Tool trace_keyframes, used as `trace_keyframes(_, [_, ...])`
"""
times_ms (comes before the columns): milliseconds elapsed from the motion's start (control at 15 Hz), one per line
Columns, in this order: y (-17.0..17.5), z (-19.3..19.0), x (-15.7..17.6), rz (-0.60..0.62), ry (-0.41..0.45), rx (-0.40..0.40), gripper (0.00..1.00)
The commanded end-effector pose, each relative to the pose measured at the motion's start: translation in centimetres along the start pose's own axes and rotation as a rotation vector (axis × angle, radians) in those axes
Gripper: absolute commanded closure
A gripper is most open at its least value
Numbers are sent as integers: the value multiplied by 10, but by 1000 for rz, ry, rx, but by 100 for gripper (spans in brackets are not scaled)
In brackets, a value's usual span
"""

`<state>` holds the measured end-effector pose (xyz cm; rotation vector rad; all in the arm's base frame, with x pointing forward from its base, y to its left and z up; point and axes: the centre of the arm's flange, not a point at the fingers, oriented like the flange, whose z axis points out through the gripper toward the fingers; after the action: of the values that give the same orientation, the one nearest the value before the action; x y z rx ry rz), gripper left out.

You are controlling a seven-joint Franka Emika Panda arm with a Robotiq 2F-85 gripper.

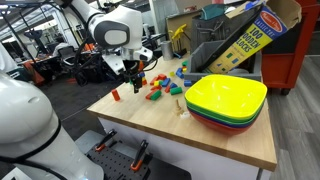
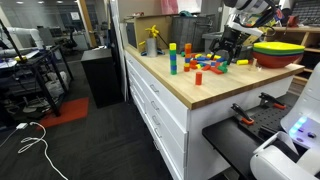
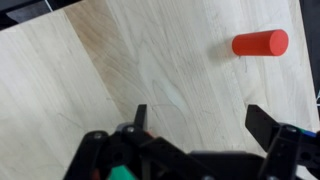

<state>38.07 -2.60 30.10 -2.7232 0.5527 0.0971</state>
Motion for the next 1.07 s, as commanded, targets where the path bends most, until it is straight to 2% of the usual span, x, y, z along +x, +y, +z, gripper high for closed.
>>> trace_keyframes(0, [11,7,-24,-82,6,-25,0])
trace_keyframes(200, [8,25,-31,-122,-19,-39,0])
trace_keyframes(533, [-16,32,-42,-222,-31,-43,0])
trace_keyframes(1000, [-29,27,-14,-265,191,-109,0])
